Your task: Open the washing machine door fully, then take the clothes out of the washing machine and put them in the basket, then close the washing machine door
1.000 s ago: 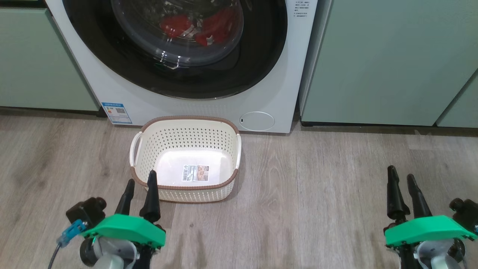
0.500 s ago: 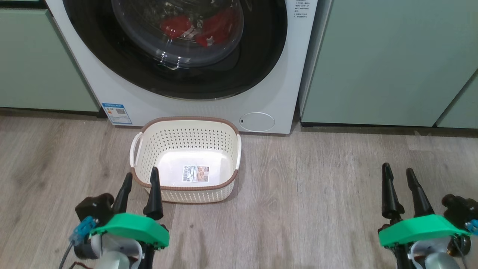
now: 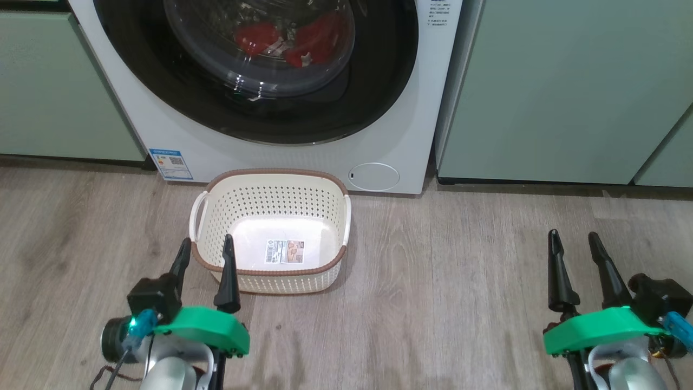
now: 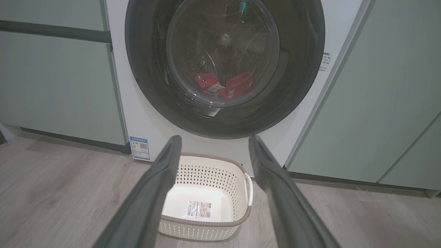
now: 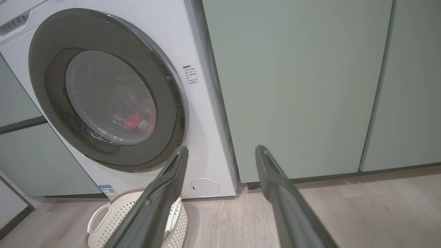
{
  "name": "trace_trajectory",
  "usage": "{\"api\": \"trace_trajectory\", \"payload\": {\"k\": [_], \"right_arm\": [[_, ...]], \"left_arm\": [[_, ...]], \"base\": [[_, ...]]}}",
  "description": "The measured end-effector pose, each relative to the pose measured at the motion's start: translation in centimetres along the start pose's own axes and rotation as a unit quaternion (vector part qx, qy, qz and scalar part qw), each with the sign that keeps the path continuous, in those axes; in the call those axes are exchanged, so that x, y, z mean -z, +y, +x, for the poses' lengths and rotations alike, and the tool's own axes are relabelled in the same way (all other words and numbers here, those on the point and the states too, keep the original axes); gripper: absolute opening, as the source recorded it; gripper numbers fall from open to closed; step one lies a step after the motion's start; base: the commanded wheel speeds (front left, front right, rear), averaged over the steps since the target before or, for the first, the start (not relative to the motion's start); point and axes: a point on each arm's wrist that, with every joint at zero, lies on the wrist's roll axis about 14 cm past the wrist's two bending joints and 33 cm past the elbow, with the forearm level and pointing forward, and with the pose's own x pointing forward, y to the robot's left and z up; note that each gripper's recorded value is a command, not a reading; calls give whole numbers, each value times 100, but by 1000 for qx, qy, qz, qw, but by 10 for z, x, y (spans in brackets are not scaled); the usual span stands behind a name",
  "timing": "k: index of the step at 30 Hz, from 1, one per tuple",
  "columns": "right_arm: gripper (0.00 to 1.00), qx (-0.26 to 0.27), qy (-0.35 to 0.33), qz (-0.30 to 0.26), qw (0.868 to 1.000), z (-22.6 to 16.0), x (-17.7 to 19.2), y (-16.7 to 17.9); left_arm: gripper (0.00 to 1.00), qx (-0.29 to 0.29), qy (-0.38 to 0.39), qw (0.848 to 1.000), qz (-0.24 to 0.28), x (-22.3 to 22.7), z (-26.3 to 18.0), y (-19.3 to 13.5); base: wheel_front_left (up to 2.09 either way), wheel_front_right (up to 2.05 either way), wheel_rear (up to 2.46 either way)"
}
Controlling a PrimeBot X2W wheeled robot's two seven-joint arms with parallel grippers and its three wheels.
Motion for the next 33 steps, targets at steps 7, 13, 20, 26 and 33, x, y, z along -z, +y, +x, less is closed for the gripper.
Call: {"api": "trace_trajectory", "payload": {"k": [7,13,20,26,33], "right_arm": [[100,-8,-4,-40,999,0,-1,2],[100,-12,-8,-60,998,0,-1,3],[100,-17,-19,-70,997,3,-5,5],[100,-10,-14,-57,998,2,-2,2],[100,-5,-9,-50,999,0,2,-1]], "left_arm": [[100,4,-12,999,40,-3,0,-1],[100,10,-27,997,71,-9,3,-4],[100,10,-33,995,97,-9,3,-3],[100,5,-27,995,96,-5,3,2],[100,0,-15,995,94,2,4,5]], "base": [[0,0,0],[0,0,0],[0,0,0],[0,0,0],[0,0,0]]}}
